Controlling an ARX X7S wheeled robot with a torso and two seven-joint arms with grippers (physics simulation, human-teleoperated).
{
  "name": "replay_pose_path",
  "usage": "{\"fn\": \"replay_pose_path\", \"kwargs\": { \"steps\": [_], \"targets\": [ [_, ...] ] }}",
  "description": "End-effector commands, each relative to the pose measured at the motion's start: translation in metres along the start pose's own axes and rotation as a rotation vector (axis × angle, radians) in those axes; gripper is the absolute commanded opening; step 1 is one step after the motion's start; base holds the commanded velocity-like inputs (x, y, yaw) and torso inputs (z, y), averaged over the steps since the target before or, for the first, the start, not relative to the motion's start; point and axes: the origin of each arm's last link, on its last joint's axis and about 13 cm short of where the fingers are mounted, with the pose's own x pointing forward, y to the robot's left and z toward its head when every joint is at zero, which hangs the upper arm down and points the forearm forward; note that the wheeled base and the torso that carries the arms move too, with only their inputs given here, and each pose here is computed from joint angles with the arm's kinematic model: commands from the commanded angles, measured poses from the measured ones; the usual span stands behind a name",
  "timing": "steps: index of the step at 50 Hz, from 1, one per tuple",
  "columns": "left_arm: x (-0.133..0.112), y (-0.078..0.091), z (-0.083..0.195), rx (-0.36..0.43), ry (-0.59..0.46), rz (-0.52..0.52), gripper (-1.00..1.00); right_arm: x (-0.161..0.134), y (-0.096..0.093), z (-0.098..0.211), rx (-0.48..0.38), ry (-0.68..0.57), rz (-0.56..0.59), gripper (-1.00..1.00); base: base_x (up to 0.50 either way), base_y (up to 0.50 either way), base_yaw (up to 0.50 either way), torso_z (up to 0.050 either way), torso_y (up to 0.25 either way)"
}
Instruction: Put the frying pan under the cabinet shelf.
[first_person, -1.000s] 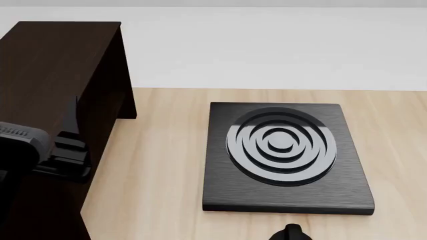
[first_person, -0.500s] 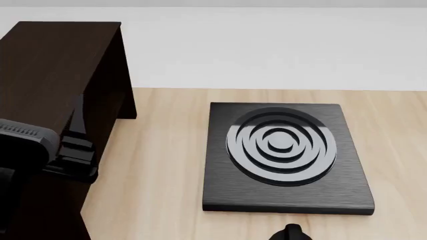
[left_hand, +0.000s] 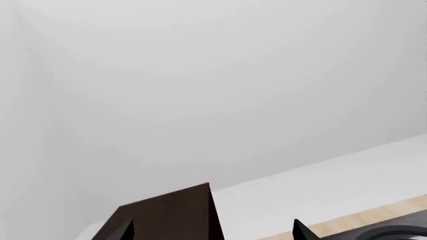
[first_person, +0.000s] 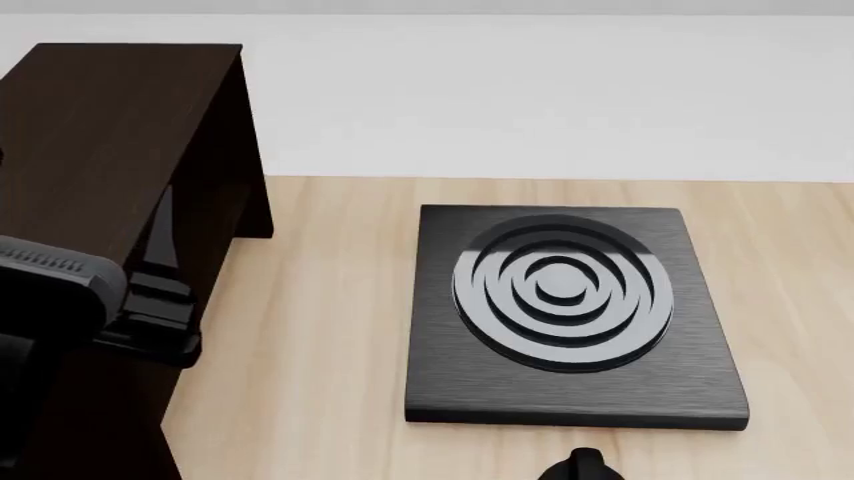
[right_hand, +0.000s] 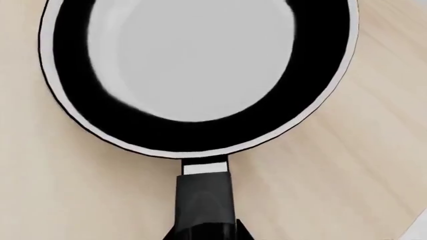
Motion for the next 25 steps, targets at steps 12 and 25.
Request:
{"fn": "replay_pose_path", "kwargs": {
  "steps": [12, 25],
  "targets": [
    [-0.007, 0.007, 0.008, 0.003, -0.019, 0.014, 1.0, -0.022, 0.013, 0.045, -0.108, -0.104, 0.002, -1.0, 0.0, 0.0, 0.0, 0.0, 0.0],
    [-0.012, 0.012, 0.011, -0.004, -0.029, 0.026, 1.0, -0.046, 0.019, 0.091, -0.162, -0.226, 0.022, -1.0, 0.0, 0.0, 0.0, 0.0, 0.0]
  ]
}}
